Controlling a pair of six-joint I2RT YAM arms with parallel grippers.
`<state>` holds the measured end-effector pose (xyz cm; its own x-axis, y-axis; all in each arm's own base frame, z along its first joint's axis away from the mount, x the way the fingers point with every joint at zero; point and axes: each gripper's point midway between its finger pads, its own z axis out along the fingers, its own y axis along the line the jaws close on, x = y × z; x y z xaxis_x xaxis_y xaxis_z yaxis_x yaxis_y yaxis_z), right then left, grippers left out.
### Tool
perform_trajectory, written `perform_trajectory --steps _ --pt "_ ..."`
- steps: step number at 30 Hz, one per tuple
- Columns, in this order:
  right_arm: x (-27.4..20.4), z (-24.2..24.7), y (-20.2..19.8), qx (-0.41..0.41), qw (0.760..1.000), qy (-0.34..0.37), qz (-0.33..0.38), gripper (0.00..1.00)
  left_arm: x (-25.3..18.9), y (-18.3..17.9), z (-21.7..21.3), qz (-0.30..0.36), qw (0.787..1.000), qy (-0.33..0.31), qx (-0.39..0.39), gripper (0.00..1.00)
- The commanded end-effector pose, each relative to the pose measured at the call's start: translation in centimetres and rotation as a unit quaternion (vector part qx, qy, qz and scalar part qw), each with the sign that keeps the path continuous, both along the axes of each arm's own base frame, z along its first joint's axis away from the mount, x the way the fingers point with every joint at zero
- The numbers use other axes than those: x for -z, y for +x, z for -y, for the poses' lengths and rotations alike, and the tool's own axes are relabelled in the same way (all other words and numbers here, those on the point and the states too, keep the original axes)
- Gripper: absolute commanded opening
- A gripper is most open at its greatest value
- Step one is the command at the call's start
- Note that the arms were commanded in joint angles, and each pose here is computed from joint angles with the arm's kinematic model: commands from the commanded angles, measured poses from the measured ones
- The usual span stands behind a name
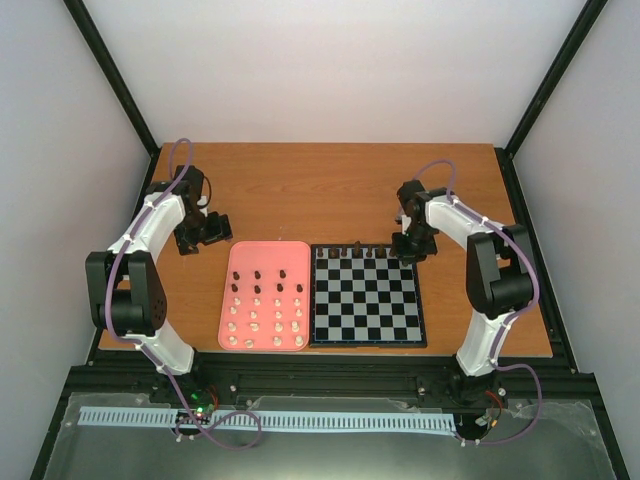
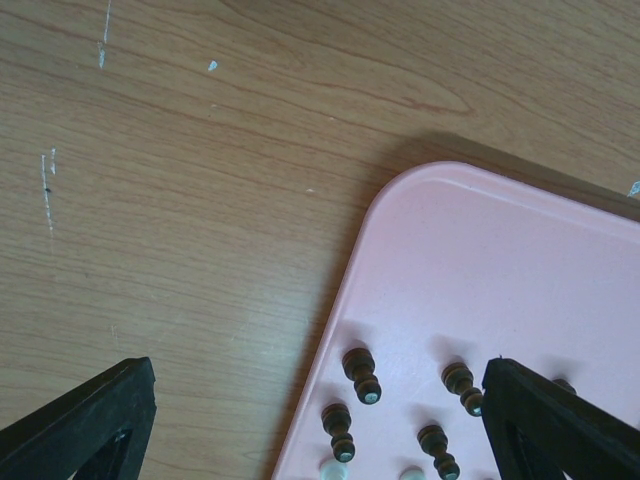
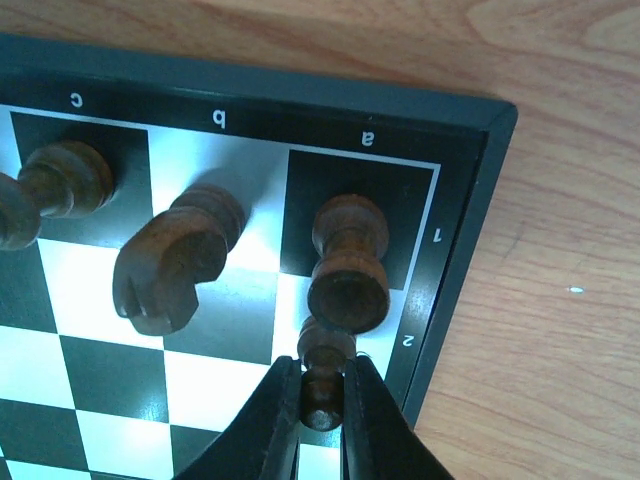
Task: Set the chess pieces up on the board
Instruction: Place the chess piece on the chessboard.
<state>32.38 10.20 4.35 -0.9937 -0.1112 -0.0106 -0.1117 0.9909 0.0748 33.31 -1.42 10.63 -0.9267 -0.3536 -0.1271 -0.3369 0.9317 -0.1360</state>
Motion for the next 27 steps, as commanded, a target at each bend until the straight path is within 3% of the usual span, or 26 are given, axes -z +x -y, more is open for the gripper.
perform_trajectory --steps 1,6,10,12,18,22,27 --pt "-0.2 0.2 -1.0 0.004 1.000 0.008 -0.006 0.03 -0.4 1.0 0.2 0.013 1.000 -0.005 0.005 1.00" --pt "-0.2 0.1 -0.8 0.005 1.000 0.011 -0.003 0.04 -0.5 0.9 0.2 0.015 1.000 -0.006 0.005 1.00" --pt "-0.4 0.2 -0.4 0.006 1.000 0.006 0.004 0.14 -0.7 1.0 0.3 0.017 1.000 -0.006 0.006 1.00" --pt "-0.6 0.3 -0.1 0.008 1.000 0.003 0.008 0.25 -0.7 1.0 0.3 0.017 1.000 -0.007 0.006 1.00" --pt "-1.3 0.5 0.4 0.008 1.000 -0.004 0.019 0.35 -0.7 1.1 0.3 0.018 1.000 -0.007 0.006 1.00" --pt "-3.7 -0.3 0.6 -0.002 0.999 0.020 0.048 0.45 -0.8 1.0 0.2 0.017 1.000 -0.005 0.006 1.00" --pt "-8.7 -3.3 0.3 -0.036 0.995 0.029 0.088 0.48 -1.0 1.1 0.2 0.019 1.000 -0.004 0.006 1.00"
